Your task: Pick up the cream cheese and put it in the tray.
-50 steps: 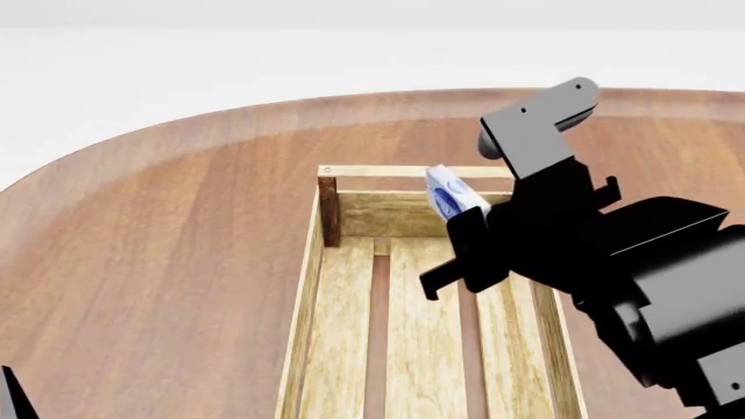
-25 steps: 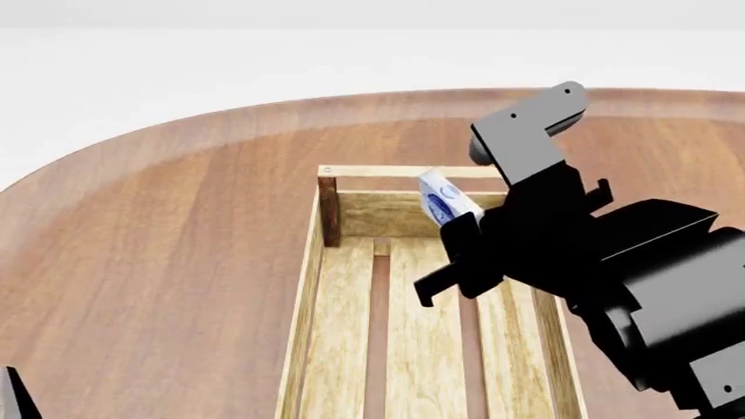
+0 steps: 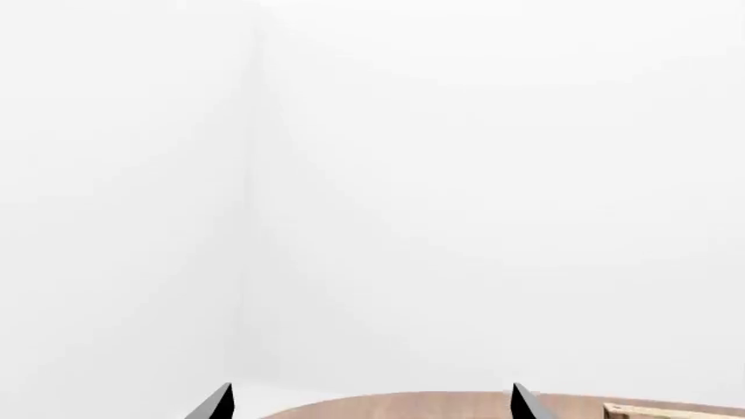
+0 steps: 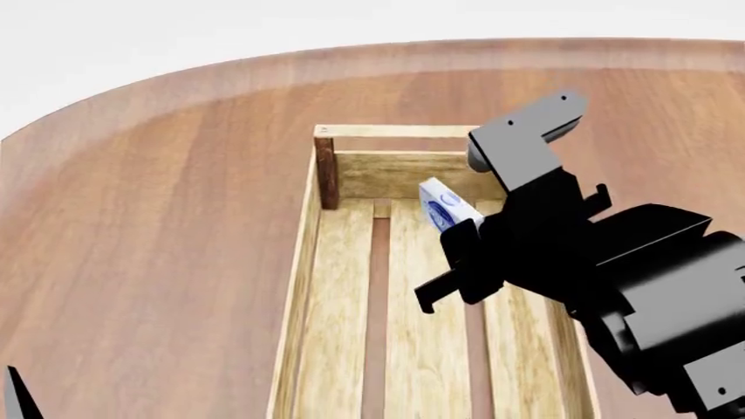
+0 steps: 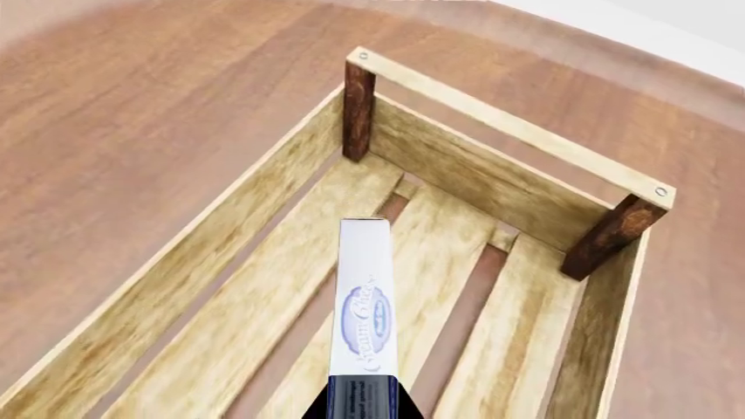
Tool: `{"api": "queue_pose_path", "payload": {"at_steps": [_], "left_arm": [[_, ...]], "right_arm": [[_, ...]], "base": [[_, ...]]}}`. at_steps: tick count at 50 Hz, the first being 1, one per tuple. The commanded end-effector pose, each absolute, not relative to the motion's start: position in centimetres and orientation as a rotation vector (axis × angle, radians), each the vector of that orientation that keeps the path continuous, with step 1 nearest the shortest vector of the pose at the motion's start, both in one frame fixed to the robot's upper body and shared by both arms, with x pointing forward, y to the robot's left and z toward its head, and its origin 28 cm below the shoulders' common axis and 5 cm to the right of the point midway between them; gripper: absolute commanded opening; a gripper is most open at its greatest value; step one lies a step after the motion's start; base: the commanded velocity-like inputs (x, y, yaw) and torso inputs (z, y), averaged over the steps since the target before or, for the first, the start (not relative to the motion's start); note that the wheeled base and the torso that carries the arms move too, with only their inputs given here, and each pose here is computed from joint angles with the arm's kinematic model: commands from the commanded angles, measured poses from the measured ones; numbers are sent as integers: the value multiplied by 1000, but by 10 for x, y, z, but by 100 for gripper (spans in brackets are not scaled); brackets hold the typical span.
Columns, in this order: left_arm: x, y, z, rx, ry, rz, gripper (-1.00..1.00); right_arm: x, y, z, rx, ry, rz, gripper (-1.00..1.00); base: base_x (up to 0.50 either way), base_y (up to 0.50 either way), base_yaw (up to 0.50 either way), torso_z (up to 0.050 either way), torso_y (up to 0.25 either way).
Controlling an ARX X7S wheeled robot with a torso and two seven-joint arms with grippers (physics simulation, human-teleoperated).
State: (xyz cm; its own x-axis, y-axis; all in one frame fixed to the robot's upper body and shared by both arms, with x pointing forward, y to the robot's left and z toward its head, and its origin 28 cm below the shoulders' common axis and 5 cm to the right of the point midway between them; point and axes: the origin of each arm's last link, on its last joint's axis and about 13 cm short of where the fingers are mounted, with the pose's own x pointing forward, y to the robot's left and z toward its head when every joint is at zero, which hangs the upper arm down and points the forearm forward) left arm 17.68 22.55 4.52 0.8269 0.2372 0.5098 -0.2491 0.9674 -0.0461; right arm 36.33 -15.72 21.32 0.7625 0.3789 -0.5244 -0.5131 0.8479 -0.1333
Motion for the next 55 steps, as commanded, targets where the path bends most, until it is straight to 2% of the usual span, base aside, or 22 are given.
{"api": "queue_pose_path", "payload": {"at_steps": [1,28,55], "left_arm": [[176,226,45,21,-543,260,100],[176,226,45,19,-542,256,100],[177,226,45,28,-551,266,100]], "right_arm": [[364,-158,216,-288,493,489,-100],[366,-158,212,-298,505,486,-100],[367,-158,208,-305,521,485,-100]], "base": [[0,0,0,0,-104],[-1,0,0,0,-104],[0,0,0,0,-38]]}}
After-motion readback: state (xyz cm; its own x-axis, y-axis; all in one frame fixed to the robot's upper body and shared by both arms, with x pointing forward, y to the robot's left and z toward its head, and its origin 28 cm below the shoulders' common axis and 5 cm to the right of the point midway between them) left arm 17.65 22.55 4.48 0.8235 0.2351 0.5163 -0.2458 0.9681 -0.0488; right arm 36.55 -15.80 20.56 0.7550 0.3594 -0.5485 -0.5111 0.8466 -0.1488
